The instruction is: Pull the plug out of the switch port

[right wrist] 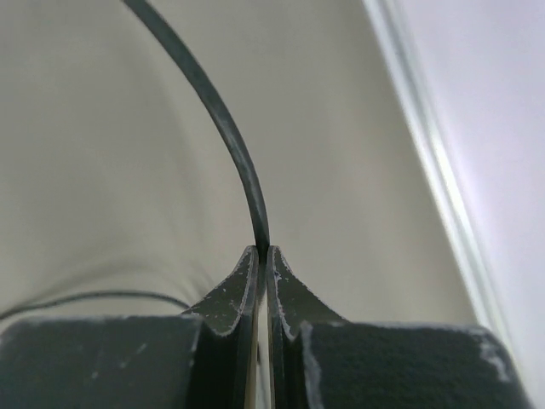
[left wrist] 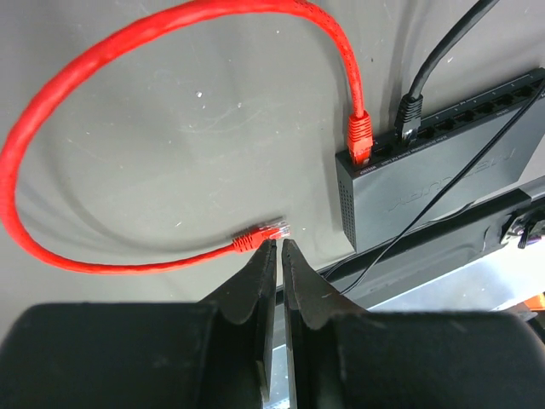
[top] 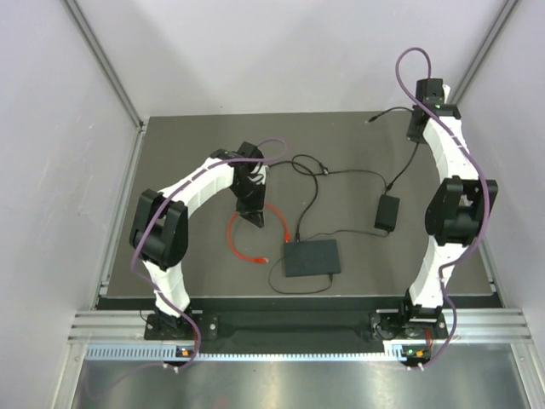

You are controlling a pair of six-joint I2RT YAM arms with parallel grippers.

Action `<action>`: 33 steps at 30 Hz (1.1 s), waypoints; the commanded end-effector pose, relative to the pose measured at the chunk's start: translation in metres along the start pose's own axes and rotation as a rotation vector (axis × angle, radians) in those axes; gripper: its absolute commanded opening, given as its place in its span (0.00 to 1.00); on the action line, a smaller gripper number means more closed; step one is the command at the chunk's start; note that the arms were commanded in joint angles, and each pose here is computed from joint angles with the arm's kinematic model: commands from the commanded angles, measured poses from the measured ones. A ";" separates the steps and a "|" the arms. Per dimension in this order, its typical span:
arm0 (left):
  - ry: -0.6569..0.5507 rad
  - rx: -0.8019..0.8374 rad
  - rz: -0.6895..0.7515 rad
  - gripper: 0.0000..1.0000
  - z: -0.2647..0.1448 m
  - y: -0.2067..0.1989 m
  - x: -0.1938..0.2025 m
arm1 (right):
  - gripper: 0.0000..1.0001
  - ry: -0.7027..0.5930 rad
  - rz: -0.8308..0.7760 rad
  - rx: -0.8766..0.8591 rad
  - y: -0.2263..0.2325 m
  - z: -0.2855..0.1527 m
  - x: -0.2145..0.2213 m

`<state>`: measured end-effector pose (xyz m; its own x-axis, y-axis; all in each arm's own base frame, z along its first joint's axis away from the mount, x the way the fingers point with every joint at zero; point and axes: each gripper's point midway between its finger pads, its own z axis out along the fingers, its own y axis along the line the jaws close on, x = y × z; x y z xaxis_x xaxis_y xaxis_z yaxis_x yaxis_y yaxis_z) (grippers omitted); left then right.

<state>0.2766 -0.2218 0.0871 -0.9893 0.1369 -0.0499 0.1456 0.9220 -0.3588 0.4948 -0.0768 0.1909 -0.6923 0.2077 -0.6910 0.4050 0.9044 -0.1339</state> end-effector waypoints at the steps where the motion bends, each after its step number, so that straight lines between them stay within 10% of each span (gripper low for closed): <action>1: -0.026 0.034 0.023 0.12 -0.004 -0.005 -0.012 | 0.00 -0.005 0.086 -0.078 0.030 0.022 -0.003; 18: -0.029 0.012 -0.008 0.12 -0.012 0.002 -0.003 | 0.00 -0.175 0.185 0.195 -0.013 0.049 -0.036; 33: -0.025 0.012 0.000 0.12 -0.012 0.001 -0.005 | 0.00 0.165 0.106 0.072 -0.034 0.102 0.067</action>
<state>0.2765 -0.2158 0.0844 -0.9919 0.1219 -0.0369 0.1270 0.9255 -0.3569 0.4882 -0.1392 0.0705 -0.7263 0.3798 -0.5730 0.5548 0.8160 -0.1623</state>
